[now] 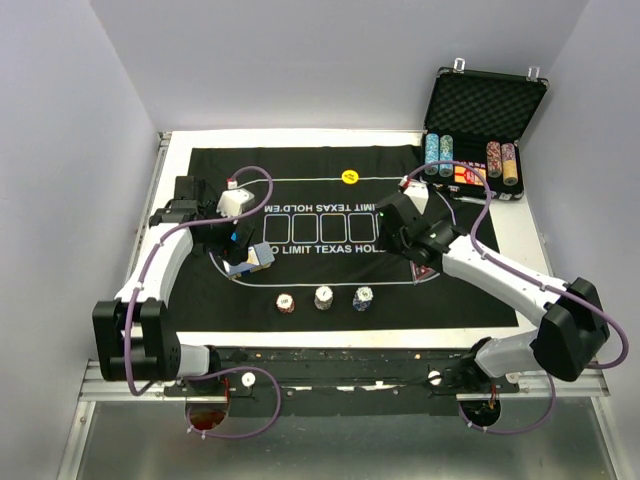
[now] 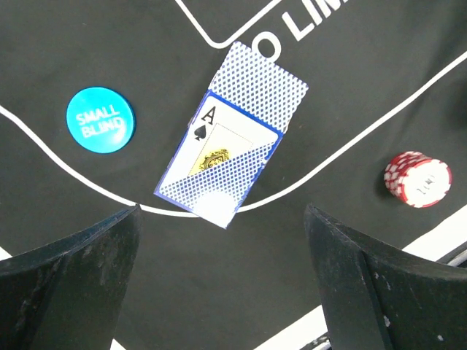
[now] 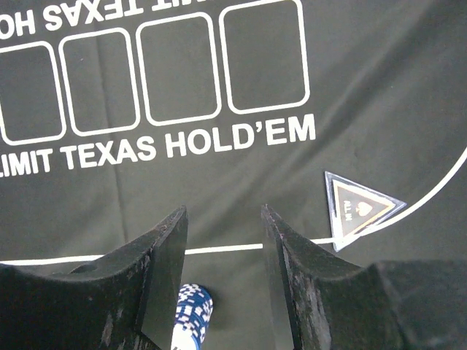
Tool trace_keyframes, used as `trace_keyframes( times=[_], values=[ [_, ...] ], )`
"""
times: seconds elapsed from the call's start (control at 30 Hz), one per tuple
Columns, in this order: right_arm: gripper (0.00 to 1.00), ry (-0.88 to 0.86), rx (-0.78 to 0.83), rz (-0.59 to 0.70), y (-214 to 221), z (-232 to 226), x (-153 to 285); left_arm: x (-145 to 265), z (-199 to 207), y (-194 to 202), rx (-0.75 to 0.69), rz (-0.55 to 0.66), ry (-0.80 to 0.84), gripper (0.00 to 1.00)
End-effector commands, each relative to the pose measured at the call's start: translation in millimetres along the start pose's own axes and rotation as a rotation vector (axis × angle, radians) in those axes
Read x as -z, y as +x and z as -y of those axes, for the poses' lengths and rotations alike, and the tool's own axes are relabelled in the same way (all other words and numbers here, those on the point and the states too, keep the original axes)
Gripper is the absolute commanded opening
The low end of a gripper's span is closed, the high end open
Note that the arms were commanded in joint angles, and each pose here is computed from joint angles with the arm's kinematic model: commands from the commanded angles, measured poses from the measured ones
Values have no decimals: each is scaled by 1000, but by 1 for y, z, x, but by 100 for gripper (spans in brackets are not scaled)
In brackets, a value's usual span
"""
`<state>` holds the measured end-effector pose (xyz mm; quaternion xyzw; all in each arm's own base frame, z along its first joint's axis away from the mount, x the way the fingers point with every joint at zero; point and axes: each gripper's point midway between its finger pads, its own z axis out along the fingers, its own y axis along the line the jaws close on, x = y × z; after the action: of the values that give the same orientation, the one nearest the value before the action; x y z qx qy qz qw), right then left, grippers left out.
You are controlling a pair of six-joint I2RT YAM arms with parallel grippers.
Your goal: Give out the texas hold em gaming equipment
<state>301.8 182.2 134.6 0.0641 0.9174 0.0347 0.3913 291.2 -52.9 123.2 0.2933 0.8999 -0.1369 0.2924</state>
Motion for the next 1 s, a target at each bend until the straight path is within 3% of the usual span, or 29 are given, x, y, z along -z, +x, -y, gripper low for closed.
trace_keyframes(
  times=[0.0,0.33,0.97],
  values=[
    [54,-77,23,4,0,-9,13,-14,-8,4,-134,-30,34,99],
    [54,-104,26,10,-2,-13,19,-55,7,29,-296,-193,128,99],
    [54,-154,34,1,-4,-25,24,-82,-3,40,-355,-255,155,98]
  ],
)
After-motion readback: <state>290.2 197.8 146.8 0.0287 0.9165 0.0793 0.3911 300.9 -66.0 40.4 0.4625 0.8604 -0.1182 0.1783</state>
